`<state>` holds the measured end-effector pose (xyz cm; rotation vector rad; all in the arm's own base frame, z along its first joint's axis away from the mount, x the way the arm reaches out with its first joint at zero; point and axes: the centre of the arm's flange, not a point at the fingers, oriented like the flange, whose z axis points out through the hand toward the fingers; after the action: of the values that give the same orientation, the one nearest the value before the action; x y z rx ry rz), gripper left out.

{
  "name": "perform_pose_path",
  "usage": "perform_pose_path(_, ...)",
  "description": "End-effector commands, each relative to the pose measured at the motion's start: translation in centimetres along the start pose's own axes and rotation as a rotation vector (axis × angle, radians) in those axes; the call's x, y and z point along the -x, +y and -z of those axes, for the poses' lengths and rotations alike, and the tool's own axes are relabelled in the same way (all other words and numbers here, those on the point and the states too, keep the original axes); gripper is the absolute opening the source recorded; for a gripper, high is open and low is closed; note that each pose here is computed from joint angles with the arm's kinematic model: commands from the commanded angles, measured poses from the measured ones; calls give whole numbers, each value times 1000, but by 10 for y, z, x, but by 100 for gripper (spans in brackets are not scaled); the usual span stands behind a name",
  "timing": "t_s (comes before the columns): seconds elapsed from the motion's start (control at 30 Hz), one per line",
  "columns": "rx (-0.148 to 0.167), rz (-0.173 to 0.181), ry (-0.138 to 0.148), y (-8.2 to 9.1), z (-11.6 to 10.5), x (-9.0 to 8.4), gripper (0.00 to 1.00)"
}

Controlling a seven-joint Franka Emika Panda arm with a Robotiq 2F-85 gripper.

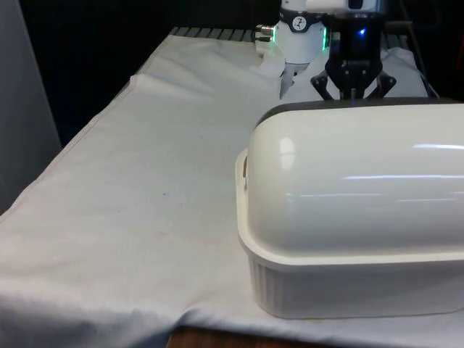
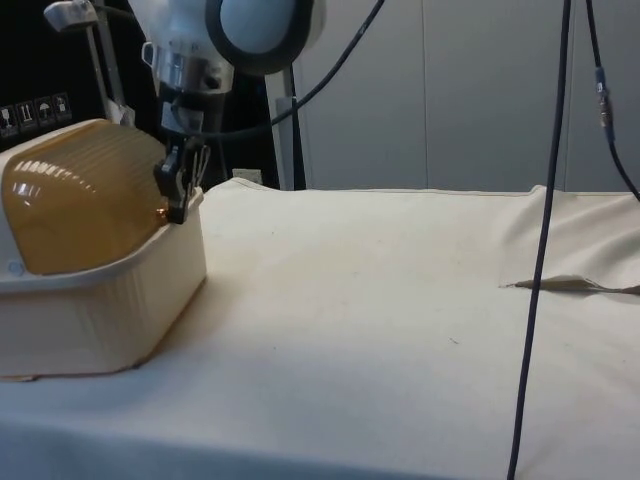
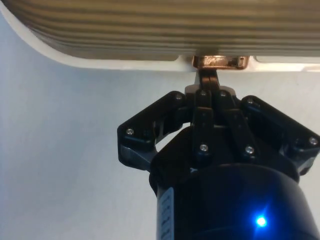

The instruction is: Open the lid, then close it.

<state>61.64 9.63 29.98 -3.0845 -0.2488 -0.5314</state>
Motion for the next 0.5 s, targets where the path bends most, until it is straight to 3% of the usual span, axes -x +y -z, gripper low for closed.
perform_pose_path(0.0, 0, -1, 19, -1, 4, 0, 0)
perform_pose_path(0.2, 2, 0, 35, 1, 13, -3, 0)
perform_pose_path(0.23, 0, -1, 22, 1, 10, -3, 0)
perform_pose_path(0.3, 3, 0, 44, 1, 18, -5, 0)
perform_pose_path(0.47, 2, 1, 62, 2, 28, -8, 0)
